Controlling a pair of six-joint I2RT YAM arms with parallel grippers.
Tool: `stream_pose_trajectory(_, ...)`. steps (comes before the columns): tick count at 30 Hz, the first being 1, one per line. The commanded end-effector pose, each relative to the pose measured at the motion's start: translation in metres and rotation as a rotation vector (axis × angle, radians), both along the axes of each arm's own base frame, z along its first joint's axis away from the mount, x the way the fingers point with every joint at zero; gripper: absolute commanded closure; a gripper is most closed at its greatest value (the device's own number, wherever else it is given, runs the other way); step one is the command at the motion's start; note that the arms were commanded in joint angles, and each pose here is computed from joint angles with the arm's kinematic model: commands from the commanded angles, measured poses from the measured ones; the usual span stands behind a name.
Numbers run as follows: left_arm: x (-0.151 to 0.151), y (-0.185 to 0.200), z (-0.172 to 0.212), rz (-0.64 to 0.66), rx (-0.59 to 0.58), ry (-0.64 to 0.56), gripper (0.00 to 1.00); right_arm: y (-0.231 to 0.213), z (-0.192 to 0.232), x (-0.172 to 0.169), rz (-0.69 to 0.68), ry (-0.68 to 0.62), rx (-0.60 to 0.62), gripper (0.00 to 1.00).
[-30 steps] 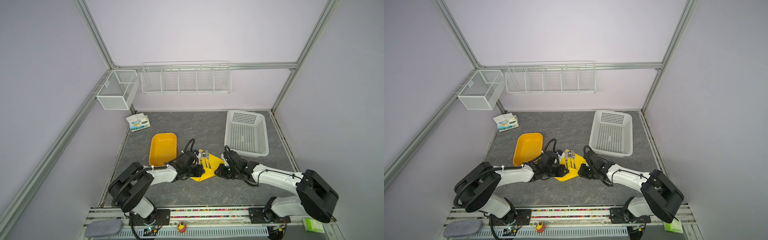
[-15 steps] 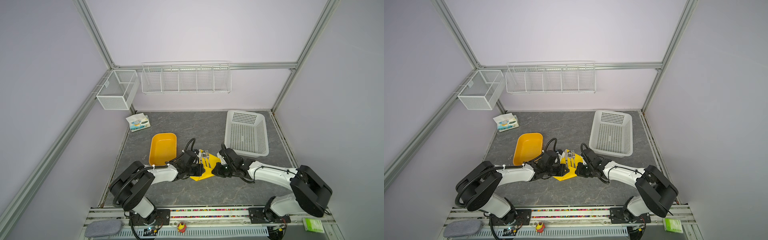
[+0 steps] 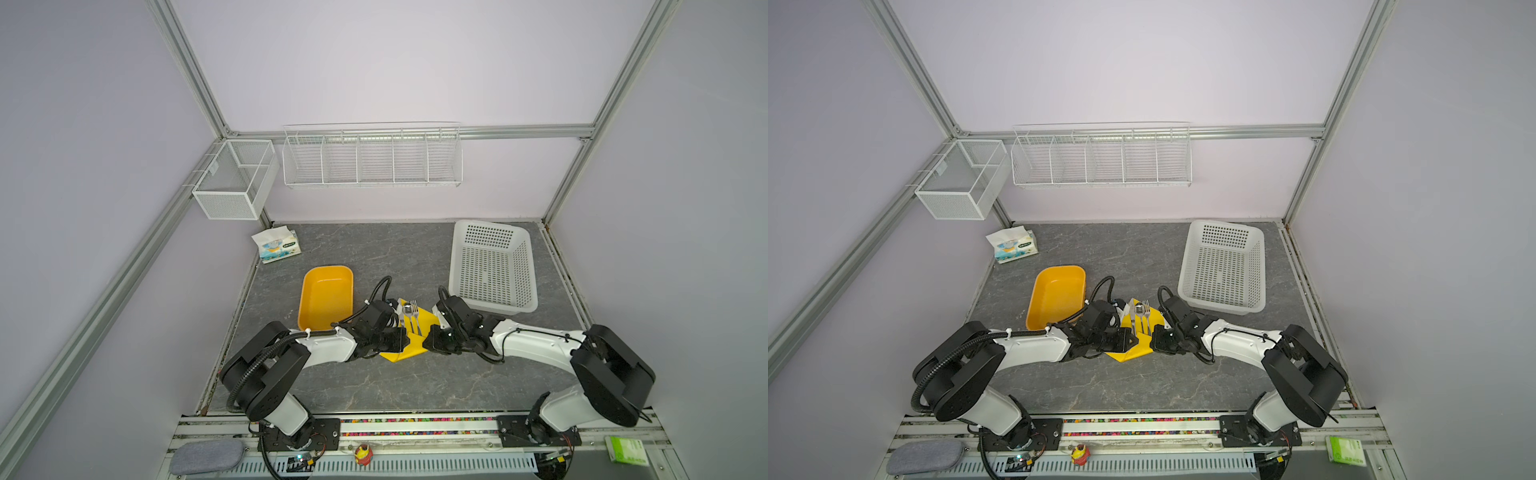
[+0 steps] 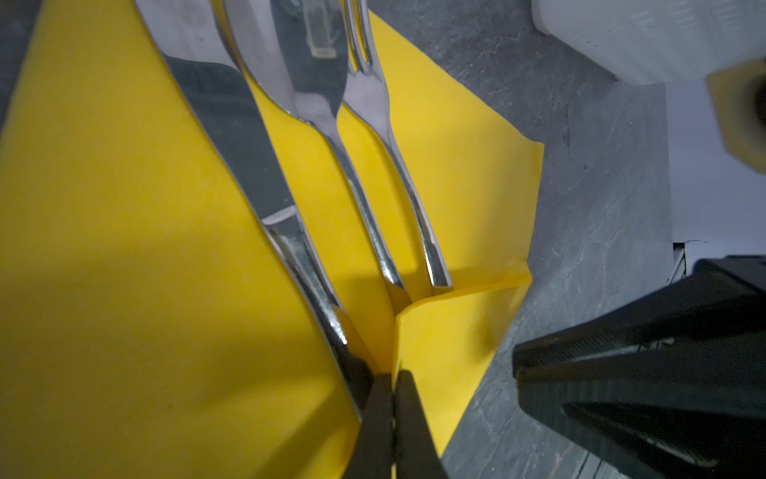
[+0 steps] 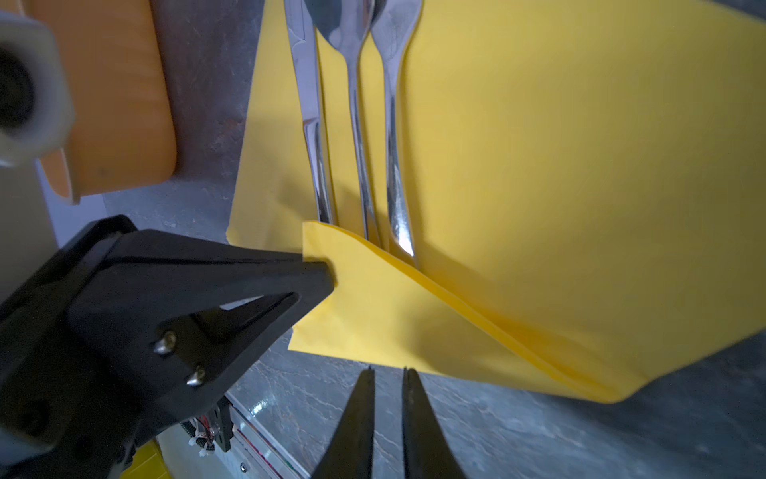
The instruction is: Place the utensils on the paper napkin and roll it up
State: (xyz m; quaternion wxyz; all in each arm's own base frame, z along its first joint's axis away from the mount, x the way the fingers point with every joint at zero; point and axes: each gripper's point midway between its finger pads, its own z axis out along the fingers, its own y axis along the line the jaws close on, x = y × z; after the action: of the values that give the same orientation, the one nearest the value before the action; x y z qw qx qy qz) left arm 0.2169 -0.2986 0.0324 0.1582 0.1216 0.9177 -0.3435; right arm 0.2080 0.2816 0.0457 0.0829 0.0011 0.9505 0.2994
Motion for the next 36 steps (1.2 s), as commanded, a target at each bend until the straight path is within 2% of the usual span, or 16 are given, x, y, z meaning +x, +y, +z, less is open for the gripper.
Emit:
stream_pose_trajectory(1,0.008,-0.001,0.000,0.007,0.010,-0.019,0.97,0.000,0.004,0.001,0.013,-0.013,-0.015,0.83)
stream_pose_trajectory(6,0.008,-0.004,0.000,0.003,0.000,-0.016,0.97,0.006,-0.002,0.003,0.031,0.000,-0.011,0.84)
stream_pose_trajectory(8,0.008,-0.004,0.000,0.001,0.000,-0.014,0.96,0.008,-0.006,0.003,0.032,0.013,-0.011,0.88)
stream_pose_trajectory(21,0.006,-0.001,-0.005,-0.002,0.020,-0.003,0.97,-0.006,-0.032,-0.001,0.006,0.057,-0.103,0.89)
stream_pose_trajectory(30,0.005,0.001,-0.004,-0.001,0.023,-0.003,0.96,-0.005,0.006,0.008,-0.011,-0.024,-0.043,0.87)
stream_pose_trajectory(36,0.004,0.002,-0.003,0.000,0.023,-0.005,0.96,-0.019,0.003,0.009,-0.031,-0.026,-0.095,0.88)
